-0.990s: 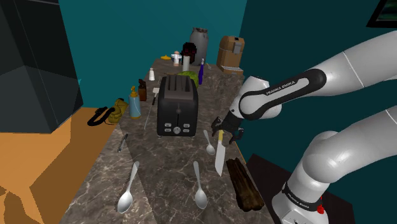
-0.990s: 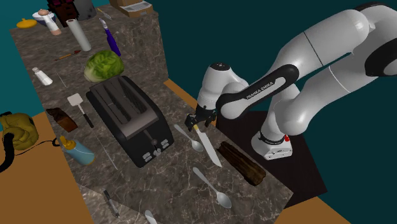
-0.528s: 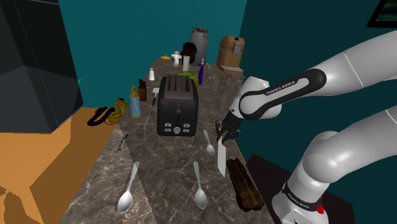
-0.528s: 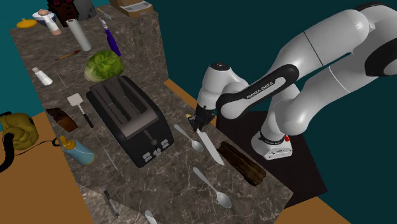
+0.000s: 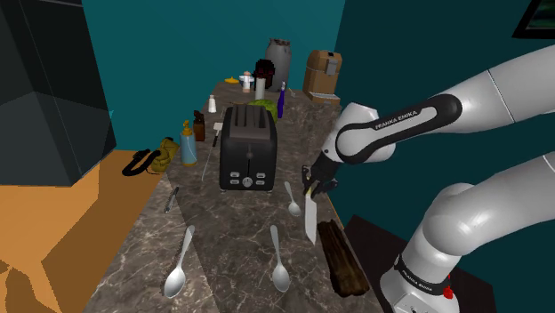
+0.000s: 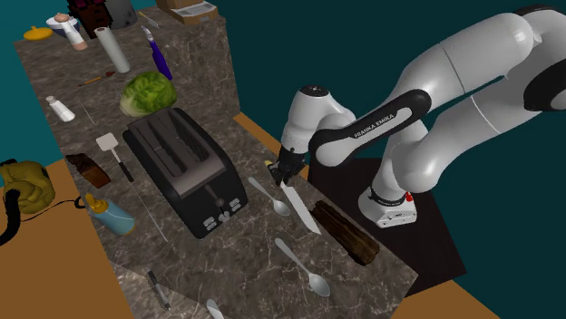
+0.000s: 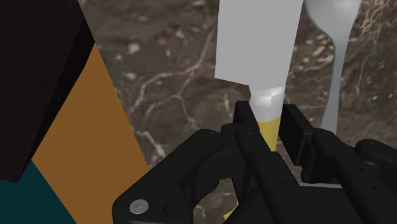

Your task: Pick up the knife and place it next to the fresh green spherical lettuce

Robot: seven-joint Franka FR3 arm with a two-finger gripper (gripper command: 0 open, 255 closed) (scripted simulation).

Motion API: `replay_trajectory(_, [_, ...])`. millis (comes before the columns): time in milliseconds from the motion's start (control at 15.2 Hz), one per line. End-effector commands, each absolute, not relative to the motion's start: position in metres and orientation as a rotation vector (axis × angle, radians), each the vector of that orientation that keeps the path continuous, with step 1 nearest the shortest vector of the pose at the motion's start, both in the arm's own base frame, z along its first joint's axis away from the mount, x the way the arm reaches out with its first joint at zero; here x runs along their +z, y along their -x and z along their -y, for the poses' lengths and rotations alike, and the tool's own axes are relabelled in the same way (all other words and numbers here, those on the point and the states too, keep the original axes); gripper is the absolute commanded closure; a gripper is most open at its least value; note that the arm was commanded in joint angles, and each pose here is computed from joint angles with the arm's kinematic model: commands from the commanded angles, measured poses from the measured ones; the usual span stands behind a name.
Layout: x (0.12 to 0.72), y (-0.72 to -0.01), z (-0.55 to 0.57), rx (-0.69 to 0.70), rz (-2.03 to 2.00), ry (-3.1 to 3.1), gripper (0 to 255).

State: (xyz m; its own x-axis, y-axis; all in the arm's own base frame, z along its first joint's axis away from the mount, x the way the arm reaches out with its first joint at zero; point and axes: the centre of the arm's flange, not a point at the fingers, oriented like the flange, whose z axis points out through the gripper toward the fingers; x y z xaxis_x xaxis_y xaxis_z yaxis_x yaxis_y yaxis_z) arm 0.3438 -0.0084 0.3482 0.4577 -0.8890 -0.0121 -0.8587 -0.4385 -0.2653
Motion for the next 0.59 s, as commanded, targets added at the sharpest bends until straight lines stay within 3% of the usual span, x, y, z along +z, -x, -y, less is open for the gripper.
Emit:
replay_trajectory(0, [0.358,-0.344,0.008,-0.188,-1.512,2.475,255])
replay_trajectory(528, [0.4,-0.344,0.008,-0.188,-1.512,2.475,255])
